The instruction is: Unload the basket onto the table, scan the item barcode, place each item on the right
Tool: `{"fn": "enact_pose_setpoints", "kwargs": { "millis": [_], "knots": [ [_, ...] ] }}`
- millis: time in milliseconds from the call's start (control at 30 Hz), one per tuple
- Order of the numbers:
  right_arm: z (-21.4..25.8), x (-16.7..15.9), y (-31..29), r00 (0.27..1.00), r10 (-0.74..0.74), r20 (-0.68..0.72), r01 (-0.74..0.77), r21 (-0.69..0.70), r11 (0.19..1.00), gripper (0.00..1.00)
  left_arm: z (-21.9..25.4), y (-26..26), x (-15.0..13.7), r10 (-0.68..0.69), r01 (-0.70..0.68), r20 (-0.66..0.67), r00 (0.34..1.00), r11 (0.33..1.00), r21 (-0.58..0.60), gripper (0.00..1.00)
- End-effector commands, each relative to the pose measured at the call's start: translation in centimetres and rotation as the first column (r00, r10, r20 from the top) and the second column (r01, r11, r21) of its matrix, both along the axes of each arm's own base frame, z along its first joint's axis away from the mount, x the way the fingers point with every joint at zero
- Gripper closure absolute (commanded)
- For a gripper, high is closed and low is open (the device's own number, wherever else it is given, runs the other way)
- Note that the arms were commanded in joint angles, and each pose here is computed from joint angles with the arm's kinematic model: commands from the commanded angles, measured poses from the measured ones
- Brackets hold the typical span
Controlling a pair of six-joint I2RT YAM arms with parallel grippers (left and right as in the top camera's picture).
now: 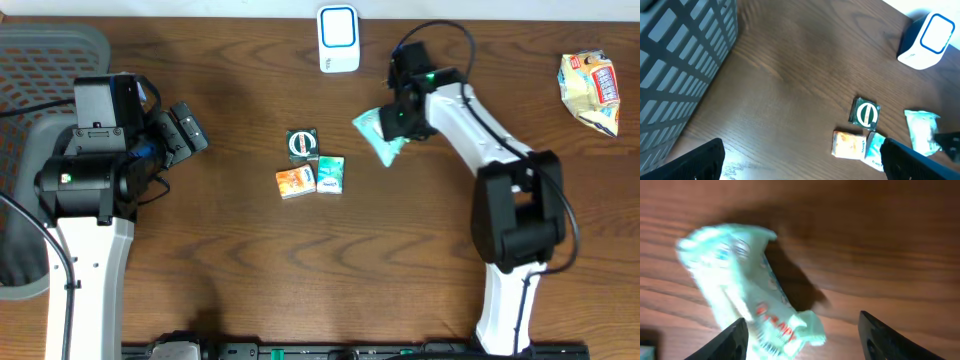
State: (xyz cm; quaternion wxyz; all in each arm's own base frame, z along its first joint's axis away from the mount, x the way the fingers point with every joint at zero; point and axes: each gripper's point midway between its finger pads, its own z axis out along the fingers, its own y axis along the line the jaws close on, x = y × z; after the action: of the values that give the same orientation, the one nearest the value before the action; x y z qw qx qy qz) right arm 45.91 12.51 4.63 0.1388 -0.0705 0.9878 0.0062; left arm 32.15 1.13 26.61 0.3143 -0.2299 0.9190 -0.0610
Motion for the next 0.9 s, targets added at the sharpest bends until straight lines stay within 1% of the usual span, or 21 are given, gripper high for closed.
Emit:
{"fn": "enact_pose_setpoints", "kwargs": {
  "millis": [0, 100, 167, 233, 333, 433, 567, 767, 867],
  "knots": [
    [5.5, 0.3, 0.8, 0.989, 0.072, 0.125, -0.070, -0.020, 0.997, 0.35, 0.4, 0.4, 0.1, 0.001, -0.001, 0.009, 1.000, 1.000, 0.016, 0.02],
    [5.7, -0.5, 2.8, 0.978, 0.169, 0.120, -0.168, -0.016, 0.986, 0.37, 0.4, 0.4, 0.1, 0.001, -0.001, 0.008, 1.000, 1.000, 0.016, 0.02],
    [4.7, -1.2, 3.9, 0.968, 0.234, 0.095, -0.231, -0.036, 0.972, 0.39, 0.4, 0.4, 0.1, 0.001, -0.001, 0.008, 1.000, 1.000, 0.016, 0.02],
    [3.5, -1.7, 4.5, 0.961, 0.267, 0.071, -0.262, -0.074, 0.962, 0.39, 0.4, 0.4, 0.1, 0.001, -0.001, 0.009, 1.000, 1.000, 0.016, 0.02],
    [1.6, -2.2, 4.7, 0.960, 0.278, 0.036, -0.268, -0.173, 0.948, 0.39, 0.4, 0.4, 0.1, 0.001, -0.001, 0.009, 1.000, 1.000, 0.016, 0.02],
    [-0.1, -2.3, 4.3, 0.968, 0.250, 0.021, -0.234, -0.290, 0.928, 0.38, 0.4, 0.4, 0.1, 0.001, -0.001, 0.008, 1.000, 1.000, 0.016, 0.02],
    [-1.4, -2.1, 3.0, 0.974, 0.225, 0.023, -0.188, -0.468, 0.863, 0.35, 0.4, 0.4, 0.1, 0.001, -0.001, 0.009, 1.000, 1.000, 0.016, 0.02],
    [-3.0, -2.5, 3.4, 0.971, 0.239, -0.008, -0.213, -0.486, 0.848, 0.36, 0.4, 0.4, 0.1, 0.001, -0.001, 0.008, 1.000, 1.000, 0.016, 0.02],
    [-3.9, -2.5, 3.2, 0.972, 0.235, -0.020, -0.215, -0.484, 0.848, 0.44, 0.4, 0.4, 0.1, 0.001, -0.001, 0.009, 1.000, 1.000, 0.016, 0.02]
  ]
}}
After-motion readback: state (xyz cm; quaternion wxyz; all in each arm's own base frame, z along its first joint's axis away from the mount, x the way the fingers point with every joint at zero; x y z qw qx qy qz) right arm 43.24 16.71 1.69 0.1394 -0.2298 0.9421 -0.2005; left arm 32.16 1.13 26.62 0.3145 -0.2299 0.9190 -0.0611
